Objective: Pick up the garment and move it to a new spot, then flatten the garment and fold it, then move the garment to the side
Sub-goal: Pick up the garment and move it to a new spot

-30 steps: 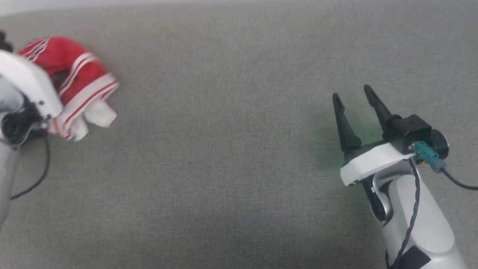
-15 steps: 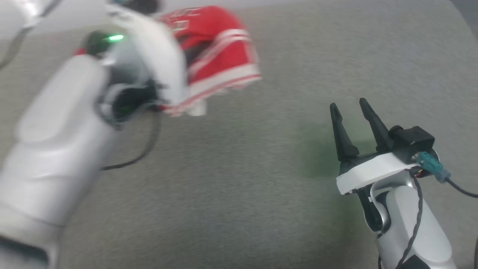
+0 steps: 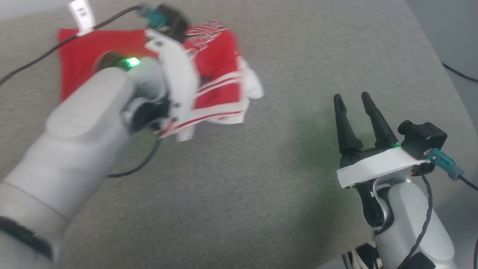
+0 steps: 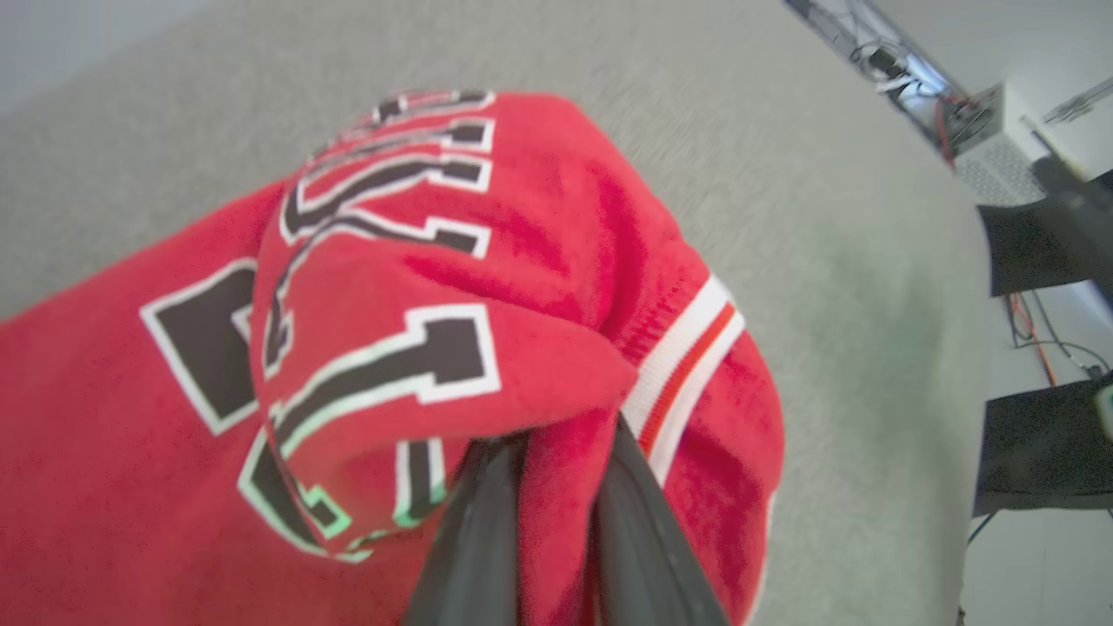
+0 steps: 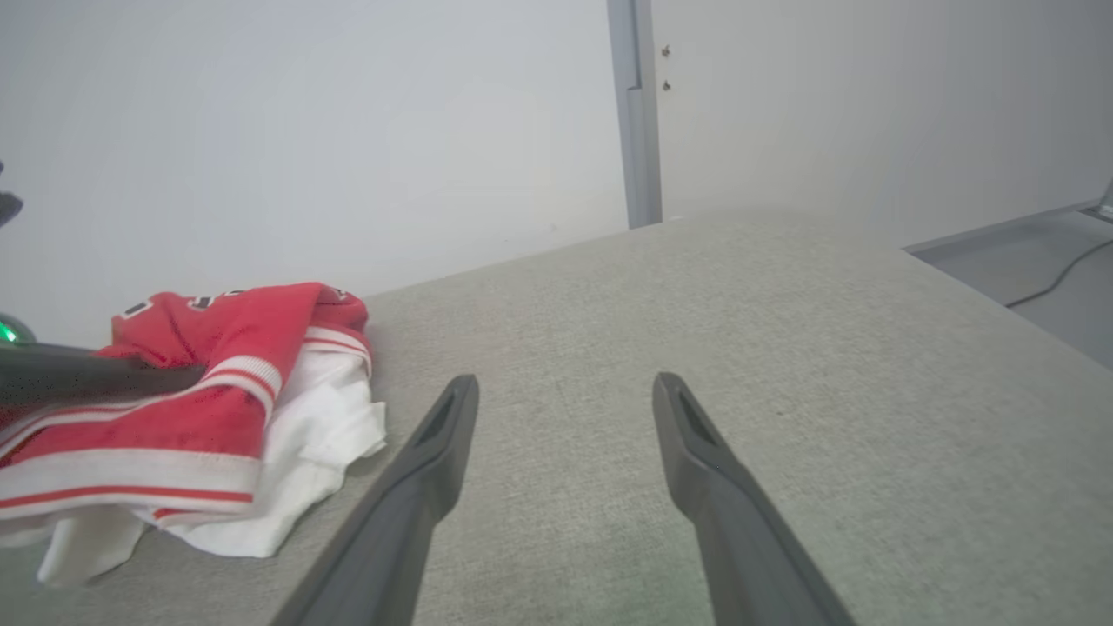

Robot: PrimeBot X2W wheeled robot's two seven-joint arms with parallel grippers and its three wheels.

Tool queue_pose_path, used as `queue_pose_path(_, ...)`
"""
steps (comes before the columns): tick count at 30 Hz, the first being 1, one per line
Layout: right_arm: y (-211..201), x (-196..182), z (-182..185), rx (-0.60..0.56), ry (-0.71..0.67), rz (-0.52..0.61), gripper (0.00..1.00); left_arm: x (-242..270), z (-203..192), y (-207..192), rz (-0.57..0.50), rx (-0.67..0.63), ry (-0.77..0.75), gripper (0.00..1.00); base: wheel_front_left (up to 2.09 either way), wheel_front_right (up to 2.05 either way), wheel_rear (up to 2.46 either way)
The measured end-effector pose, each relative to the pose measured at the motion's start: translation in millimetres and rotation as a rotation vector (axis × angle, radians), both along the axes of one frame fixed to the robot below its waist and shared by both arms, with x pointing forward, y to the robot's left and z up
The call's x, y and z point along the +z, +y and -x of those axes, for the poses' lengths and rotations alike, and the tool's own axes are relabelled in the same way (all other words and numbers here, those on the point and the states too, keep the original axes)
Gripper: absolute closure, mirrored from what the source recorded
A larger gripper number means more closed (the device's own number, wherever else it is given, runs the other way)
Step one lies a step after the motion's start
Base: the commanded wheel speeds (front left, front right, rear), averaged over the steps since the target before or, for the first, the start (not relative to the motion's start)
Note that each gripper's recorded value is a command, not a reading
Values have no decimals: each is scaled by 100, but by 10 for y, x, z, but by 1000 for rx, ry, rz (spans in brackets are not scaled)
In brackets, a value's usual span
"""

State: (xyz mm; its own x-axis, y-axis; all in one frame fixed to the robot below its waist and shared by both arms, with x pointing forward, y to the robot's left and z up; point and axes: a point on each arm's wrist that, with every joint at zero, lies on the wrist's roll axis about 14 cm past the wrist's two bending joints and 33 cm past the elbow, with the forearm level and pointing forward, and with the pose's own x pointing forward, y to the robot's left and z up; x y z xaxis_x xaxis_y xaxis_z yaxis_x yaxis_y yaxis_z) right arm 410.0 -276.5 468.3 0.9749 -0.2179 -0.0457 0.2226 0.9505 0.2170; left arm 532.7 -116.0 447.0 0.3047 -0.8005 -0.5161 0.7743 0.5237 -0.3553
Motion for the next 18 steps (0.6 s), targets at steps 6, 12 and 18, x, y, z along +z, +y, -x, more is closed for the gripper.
queue_pose_path(6,-161,-56,129,-54,25,-5,0,-551,-3,167,-200,-77,31,100,0,0,0)
queue_pose_path(12,-187,-119,152,-64,46,-6,0,-716,-41,203,-340,-198,-86,100,0,0,0)
queue_pose_path(18,-165,-58,103,-50,29,14,0,-667,-81,234,-318,-185,-150,0,0,0,0)
